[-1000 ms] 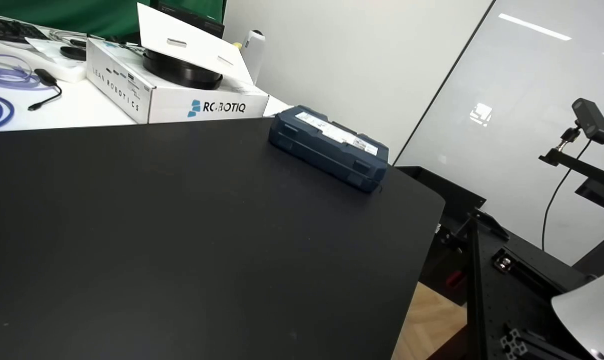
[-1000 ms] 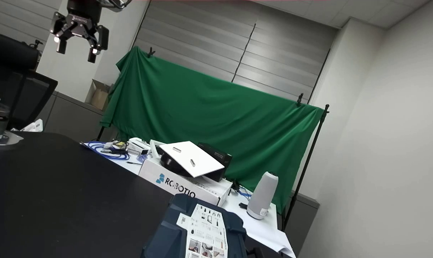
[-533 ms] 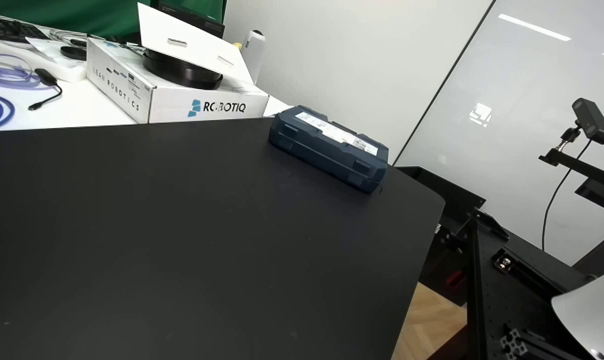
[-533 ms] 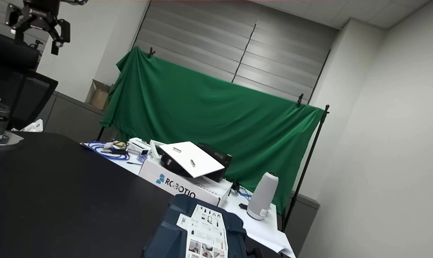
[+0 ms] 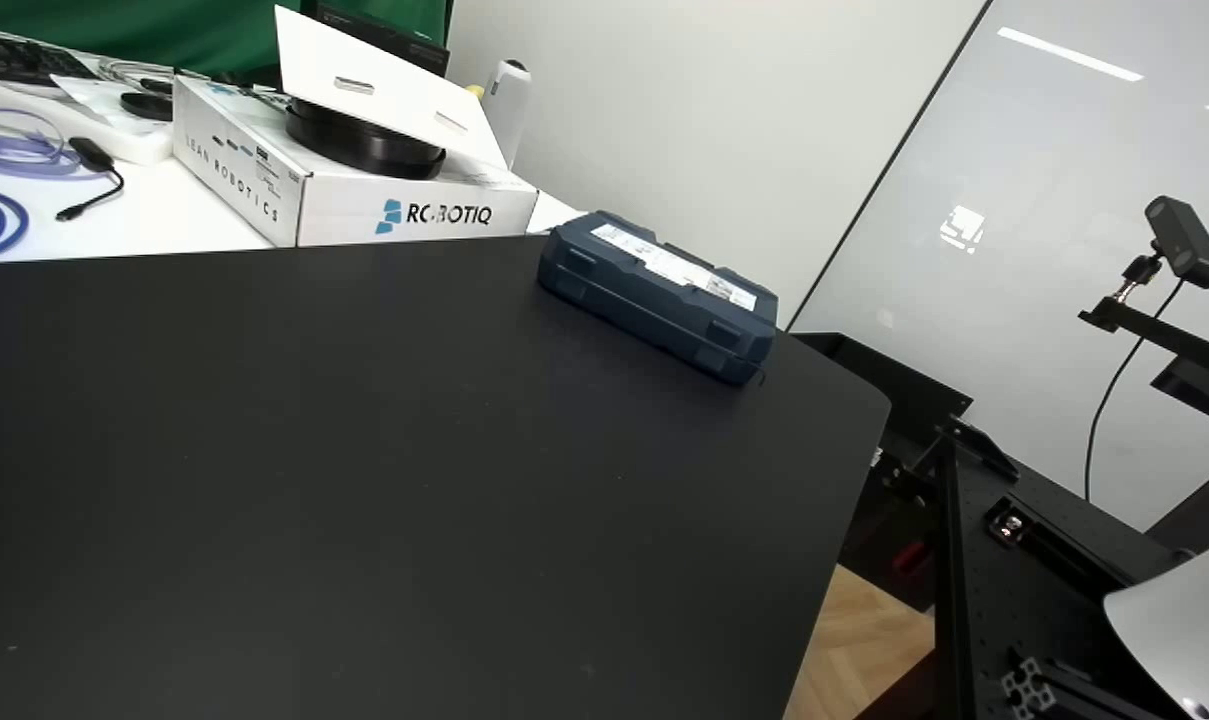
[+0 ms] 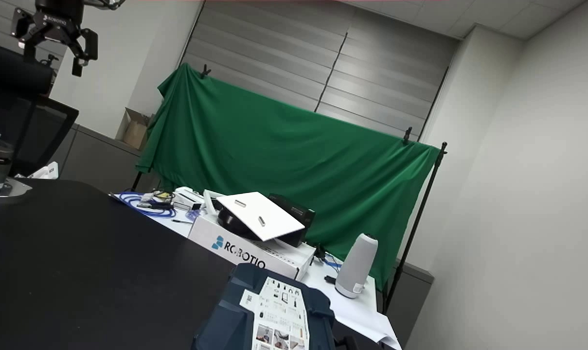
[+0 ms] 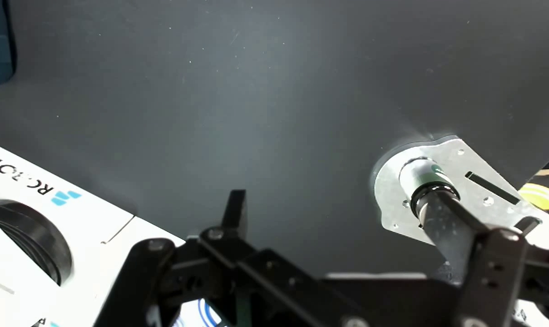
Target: Pick up the medicine bottle and move it to the right.
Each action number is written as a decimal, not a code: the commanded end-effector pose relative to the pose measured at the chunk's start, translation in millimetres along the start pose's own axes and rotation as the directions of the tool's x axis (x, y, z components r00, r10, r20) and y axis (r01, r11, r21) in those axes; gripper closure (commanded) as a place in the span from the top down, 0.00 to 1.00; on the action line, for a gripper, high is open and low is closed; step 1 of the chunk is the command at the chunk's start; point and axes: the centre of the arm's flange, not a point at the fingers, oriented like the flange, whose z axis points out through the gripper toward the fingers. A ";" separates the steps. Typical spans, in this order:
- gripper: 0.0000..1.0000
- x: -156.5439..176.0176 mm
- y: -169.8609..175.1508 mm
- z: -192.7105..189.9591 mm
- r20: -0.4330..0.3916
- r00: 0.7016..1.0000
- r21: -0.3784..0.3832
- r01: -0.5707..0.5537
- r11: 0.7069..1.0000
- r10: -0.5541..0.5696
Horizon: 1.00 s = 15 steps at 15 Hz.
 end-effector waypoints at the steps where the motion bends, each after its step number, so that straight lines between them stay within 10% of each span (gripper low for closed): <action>1: 1.00 6.7 -1.5 3.4 -0.007 1.000 -0.010 0.009 1.000 -0.009; 15: 1.00 146.4 -64.7 127.6 0.081 0.994 0.023 0.072 0.997 -0.074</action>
